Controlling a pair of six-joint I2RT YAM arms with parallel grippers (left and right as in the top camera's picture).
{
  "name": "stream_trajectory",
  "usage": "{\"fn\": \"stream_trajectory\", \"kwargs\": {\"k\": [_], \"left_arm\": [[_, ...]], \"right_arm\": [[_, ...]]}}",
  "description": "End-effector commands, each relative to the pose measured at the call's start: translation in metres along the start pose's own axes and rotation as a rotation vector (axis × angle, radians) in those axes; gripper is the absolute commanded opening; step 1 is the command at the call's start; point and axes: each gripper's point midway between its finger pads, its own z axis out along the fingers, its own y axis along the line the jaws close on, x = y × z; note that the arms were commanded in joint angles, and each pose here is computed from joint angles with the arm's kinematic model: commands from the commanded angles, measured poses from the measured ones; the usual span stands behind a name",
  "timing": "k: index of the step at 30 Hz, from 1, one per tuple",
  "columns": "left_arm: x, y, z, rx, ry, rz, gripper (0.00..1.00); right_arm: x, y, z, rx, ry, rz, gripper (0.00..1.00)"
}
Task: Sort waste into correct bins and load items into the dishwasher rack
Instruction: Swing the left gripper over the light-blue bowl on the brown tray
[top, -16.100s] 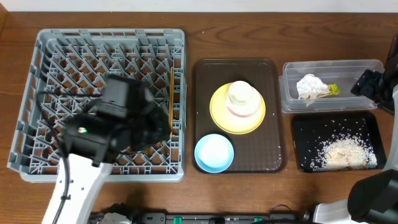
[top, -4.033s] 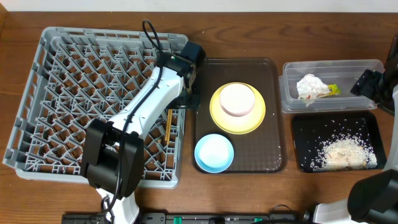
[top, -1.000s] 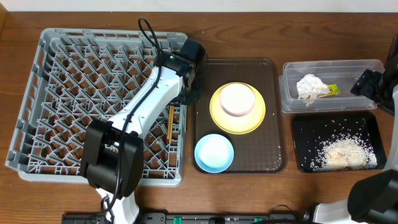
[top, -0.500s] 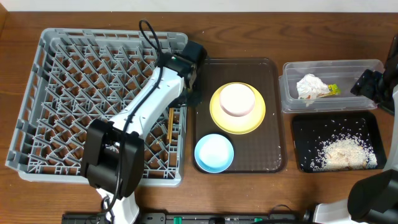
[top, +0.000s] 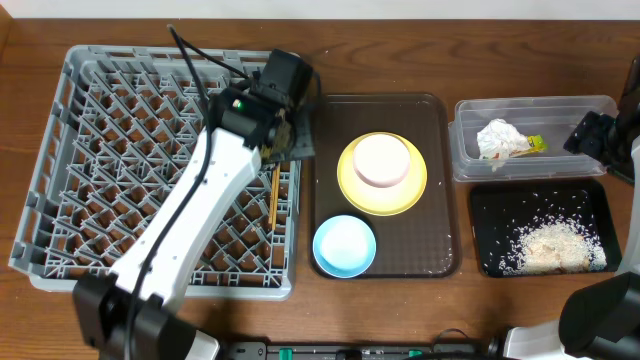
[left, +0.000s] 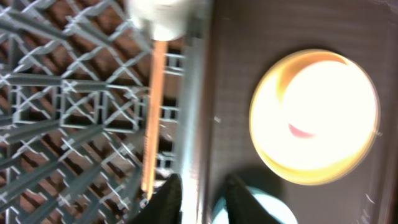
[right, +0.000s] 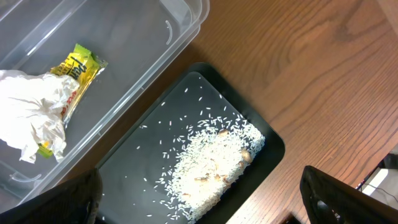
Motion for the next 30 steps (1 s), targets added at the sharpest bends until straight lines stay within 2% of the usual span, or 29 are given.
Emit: {"fn": "stream_trajectory", "kwargs": {"k": [1, 7, 9, 15, 18, 20, 21, 24, 30], "left_arm": [[0.023, -0.03, -0.009, 0.086, 0.062, 0.058, 0.22], [0.072, -0.072, 0.002, 0.118, 0.139, 0.181, 0.19], [0.084, -0.085, 0.005, 0.127, 0.151, 0.226, 0.06], [0.116, -0.121, 0.016, 0.171, 0.162, 0.34, 0.06], [0.134, -0.13, 0.024, 0.158, 0.195, 0.381, 0.09], [0.143, -0.13, 0.032, 0.122, 0.203, 0.383, 0.21], [0.145, -0.128, 0.035, 0.094, 0.197, 0.38, 0.24], [0.15, -0.123, 0.044, 0.015, 0.18, 0.383, 0.25], [0.163, -0.123, 0.059, -0.048, 0.181, 0.435, 0.25]], "right_arm": [[-0.003, -0.006, -0.006, 0.006, -0.021, 0.028, 0.99], [-0.003, -0.006, -0.006, 0.006, -0.021, 0.028, 0.99], [-0.003, -0.006, -0.006, 0.006, -0.021, 0.028, 0.99], [-0.003, -0.006, -0.006, 0.006, -0.021, 0.028, 0.99], [-0.003, -0.006, -0.006, 0.006, -0.021, 0.028, 0.99], [-0.003, -0.006, -0.006, 0.006, -0.021, 0.028, 0.99], [-0.003, -0.006, -0.006, 0.006, -0.021, 0.028, 0.99], [-0.003, -0.006, -0.006, 0.006, -0.021, 0.028, 0.99], [-0.003, -0.006, -0.006, 0.006, -0.021, 0.028, 0.99]]}}
